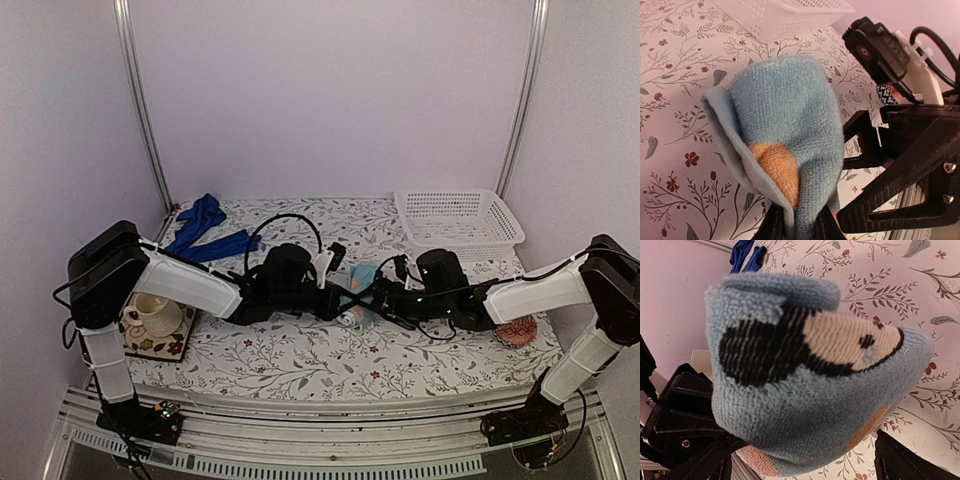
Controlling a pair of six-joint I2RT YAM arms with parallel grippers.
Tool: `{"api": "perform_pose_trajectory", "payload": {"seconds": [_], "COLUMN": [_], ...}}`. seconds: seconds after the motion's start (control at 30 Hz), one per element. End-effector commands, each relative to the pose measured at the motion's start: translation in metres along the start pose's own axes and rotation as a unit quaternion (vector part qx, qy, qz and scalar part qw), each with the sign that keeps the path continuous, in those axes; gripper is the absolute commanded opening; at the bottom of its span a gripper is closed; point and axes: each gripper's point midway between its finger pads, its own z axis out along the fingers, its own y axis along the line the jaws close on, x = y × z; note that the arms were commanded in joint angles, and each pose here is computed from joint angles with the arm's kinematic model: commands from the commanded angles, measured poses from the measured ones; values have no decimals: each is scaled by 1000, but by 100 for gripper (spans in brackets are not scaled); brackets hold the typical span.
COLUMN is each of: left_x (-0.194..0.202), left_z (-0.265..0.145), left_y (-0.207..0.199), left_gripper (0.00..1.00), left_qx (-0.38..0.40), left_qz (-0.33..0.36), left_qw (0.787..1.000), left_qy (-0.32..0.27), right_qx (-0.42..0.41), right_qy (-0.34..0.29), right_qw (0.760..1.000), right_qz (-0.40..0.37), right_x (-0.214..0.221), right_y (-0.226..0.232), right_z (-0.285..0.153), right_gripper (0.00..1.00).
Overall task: Roll the towels
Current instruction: Pass from the left arm to the right
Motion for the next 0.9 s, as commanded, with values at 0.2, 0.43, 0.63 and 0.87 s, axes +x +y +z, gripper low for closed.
{"api": "perform_pose_trajectory", "payload": {"seconds": [0.2, 0.43, 0.63, 0.87], "left_x": [-13, -14, -18, -19], "left_z": [-2, -10, -19, -25], "left_y": [-29, -48, -58, -68], "left_gripper": [0, 0, 0, 0], "left_qx": [58, 117, 148, 171], "left_qz": [4, -10, -2, -4], "left_qw": [998, 992, 987, 982], "left_qy": [-31, -47, -65, -76], "right_qx": [-71, -109, -121, -141], "right_qy": [-10, -8, 5, 17], "right_qw": [997, 993, 992, 989], "right_qz": [-10, -33, -33, -39], "right_x": [-14, -19, -15, -13], "right_y": [32, 45, 41, 44], "right_z": [13, 10, 9, 11], "right_gripper": [93, 92, 92, 85]}}
